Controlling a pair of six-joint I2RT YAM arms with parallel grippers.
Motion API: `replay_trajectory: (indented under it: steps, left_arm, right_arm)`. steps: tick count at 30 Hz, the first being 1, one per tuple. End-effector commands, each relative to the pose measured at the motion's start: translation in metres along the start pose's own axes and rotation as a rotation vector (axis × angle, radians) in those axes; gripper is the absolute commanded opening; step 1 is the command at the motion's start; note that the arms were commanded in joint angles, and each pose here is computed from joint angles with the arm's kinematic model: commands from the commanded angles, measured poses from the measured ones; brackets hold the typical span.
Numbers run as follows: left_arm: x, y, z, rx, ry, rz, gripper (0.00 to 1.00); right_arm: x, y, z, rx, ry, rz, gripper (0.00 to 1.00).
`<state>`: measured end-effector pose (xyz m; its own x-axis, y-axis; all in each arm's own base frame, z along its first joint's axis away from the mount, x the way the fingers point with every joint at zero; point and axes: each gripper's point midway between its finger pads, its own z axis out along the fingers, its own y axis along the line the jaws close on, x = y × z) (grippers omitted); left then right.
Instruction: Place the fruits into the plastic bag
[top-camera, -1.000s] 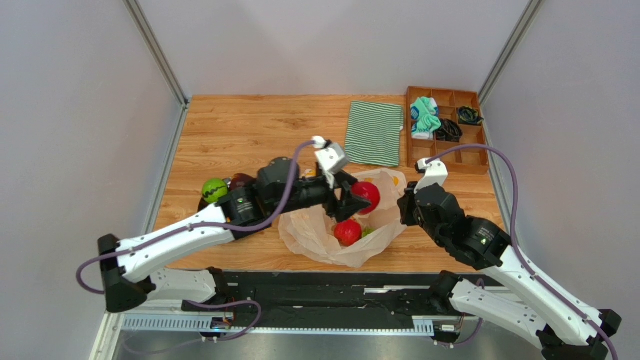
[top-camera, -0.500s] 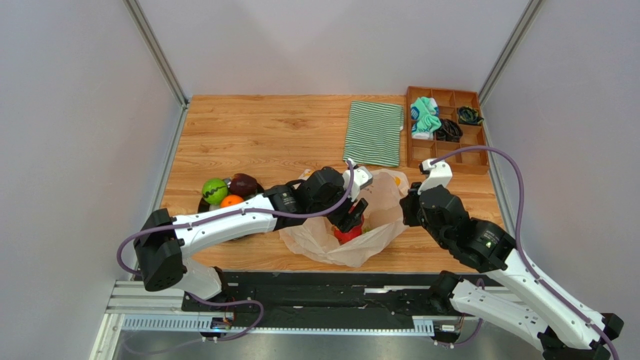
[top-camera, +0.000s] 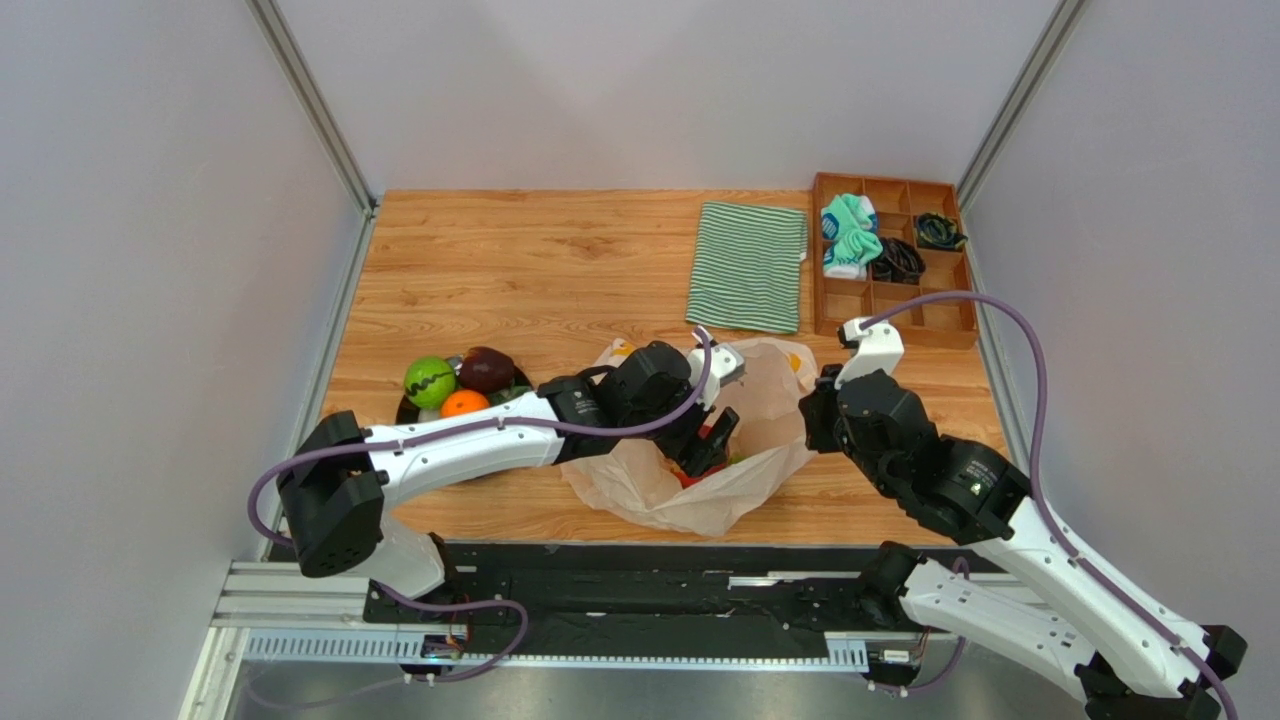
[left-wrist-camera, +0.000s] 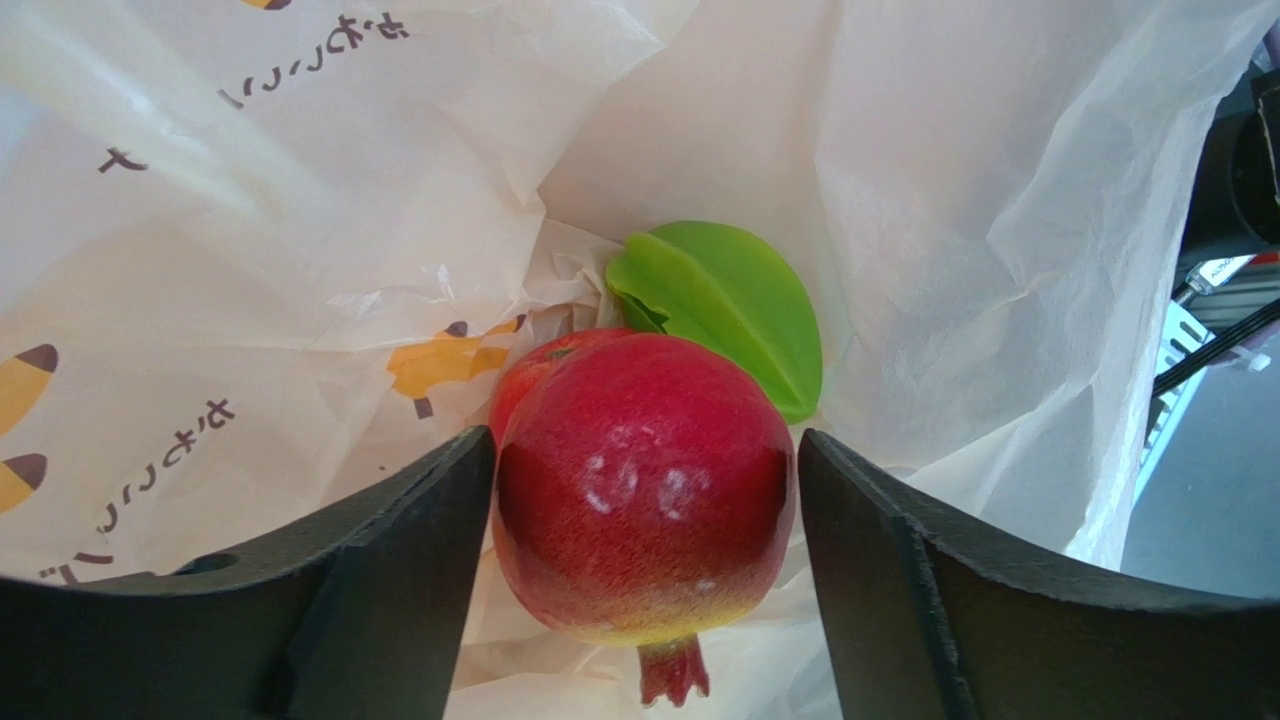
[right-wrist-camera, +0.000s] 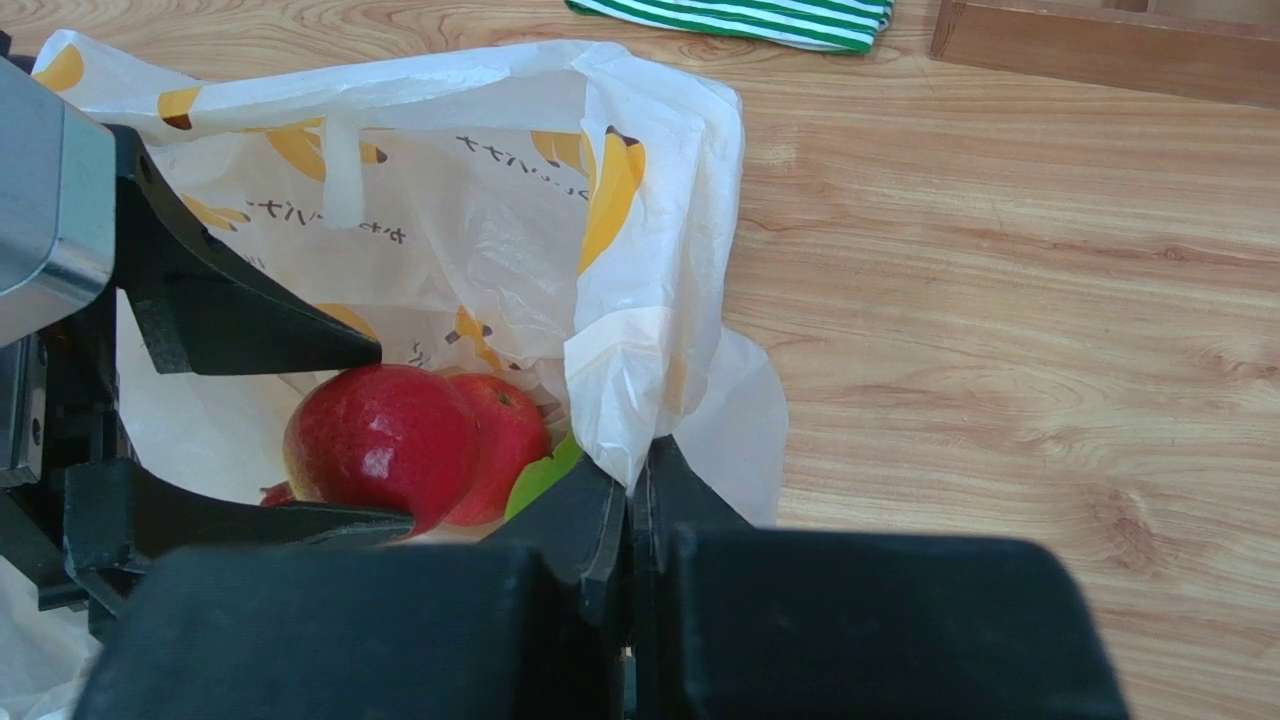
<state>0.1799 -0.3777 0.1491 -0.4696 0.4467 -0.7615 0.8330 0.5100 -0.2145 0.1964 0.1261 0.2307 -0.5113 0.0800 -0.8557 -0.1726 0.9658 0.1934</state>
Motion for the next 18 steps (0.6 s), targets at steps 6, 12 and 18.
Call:
replay_trajectory:
  steps: [6,12,18]
  left_arm:
    - [-0.005,-0.006,0.003,0.035,-0.023,-0.007,0.94]
    - [-0.013,-0.01,-0.002,0.049,-0.047,0.003,0.96]
    - [-0.034,-0.021,-0.019,0.096,-0.117,0.037,0.96]
  right_arm:
    - [-0.006,-0.003,-0.002,0.014,-0.021,0.021,0.0]
    - [-0.005,-0.003,-0.002,0.014,-0.021,0.019,0.0]
    - [-0.006,-0.003,-0.003,0.012,-0.022,0.021,0.0]
